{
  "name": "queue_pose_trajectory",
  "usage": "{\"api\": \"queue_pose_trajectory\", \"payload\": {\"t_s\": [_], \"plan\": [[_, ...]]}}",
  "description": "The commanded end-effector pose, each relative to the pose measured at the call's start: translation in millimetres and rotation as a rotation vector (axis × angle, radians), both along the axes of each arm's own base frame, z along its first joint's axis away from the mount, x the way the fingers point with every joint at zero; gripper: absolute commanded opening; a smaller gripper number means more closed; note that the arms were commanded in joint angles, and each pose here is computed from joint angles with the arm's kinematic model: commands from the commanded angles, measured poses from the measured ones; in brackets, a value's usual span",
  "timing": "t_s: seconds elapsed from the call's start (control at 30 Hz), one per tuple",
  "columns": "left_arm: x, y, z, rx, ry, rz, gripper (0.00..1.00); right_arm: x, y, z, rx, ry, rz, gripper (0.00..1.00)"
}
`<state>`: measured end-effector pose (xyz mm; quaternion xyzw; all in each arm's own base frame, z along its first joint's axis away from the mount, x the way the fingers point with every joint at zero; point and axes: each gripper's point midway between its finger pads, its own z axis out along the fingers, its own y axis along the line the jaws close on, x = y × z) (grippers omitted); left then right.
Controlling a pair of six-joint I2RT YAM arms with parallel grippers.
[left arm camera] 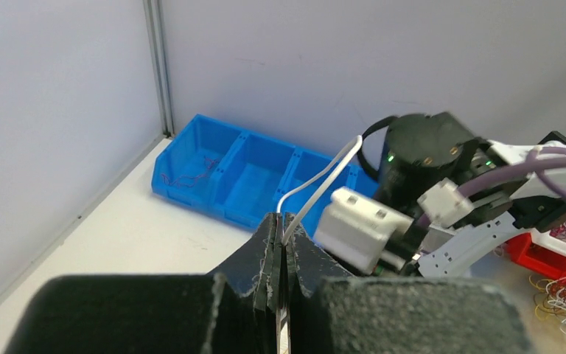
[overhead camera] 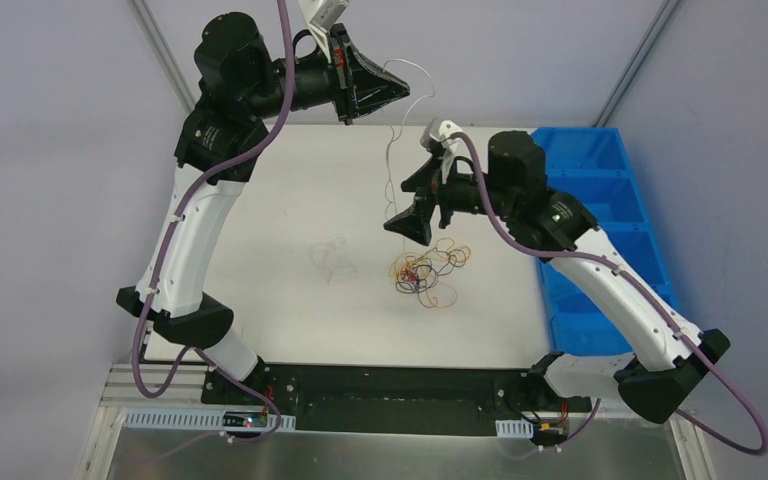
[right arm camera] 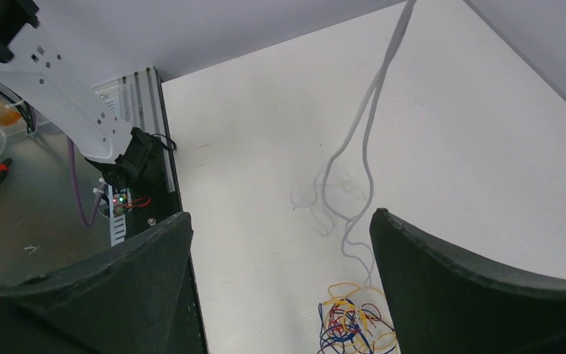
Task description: Untangle the cables
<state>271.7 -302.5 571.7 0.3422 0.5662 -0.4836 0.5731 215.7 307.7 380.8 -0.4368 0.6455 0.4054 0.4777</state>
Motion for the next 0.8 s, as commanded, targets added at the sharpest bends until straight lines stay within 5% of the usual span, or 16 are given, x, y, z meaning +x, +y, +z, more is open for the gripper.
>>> {"api": "queue_pose_trajectory", "payload": {"t_s": [0.0,0.07,0.23,0.3,0.37,0.4,0.6,0.77], "plan": [[-13.2,9.7,27.6,-0.065,-0.064,0.007,0.00,11.5,20.7,-2.2,0.058,-0.053,0.000,0.94],[-13.5,10.9,28.1,-0.071,-0.060,0.014,0.00,16.0,30.4,-7.4,0.066,-0.072,-0.022,0.95],[-12.6,13.3,28.3,-0.085,-0.046,0.027,0.00,47.0,49.5,-26.2,0.075,-0.199,-0.148,0.78],[-10.6,15.7,27.9,-0.087,-0.042,0.039,0.00,55.5,53.5,-27.2,0.076,-0.209,-0.169,0.52],[-2.7,20.0,22.9,-0.084,-0.027,0.077,0.00,58.9,54.2,-26.1,0.071,-0.211,-0.180,0.04],[4.3,23.6,17.9,-0.081,-0.014,0.111,0.00,57.9,52.7,-21.9,0.069,-0.214,-0.180,0.00],[64.4,64.5,-35.1,-0.061,0.154,0.386,0.00,21.2,40.4,62.3,0.102,-0.201,-0.111,0.00],[81.9,84.8,-63.1,-0.093,0.296,0.437,0.20,-19.4,19.1,216.8,0.317,-0.260,-0.076,0.00]]}}
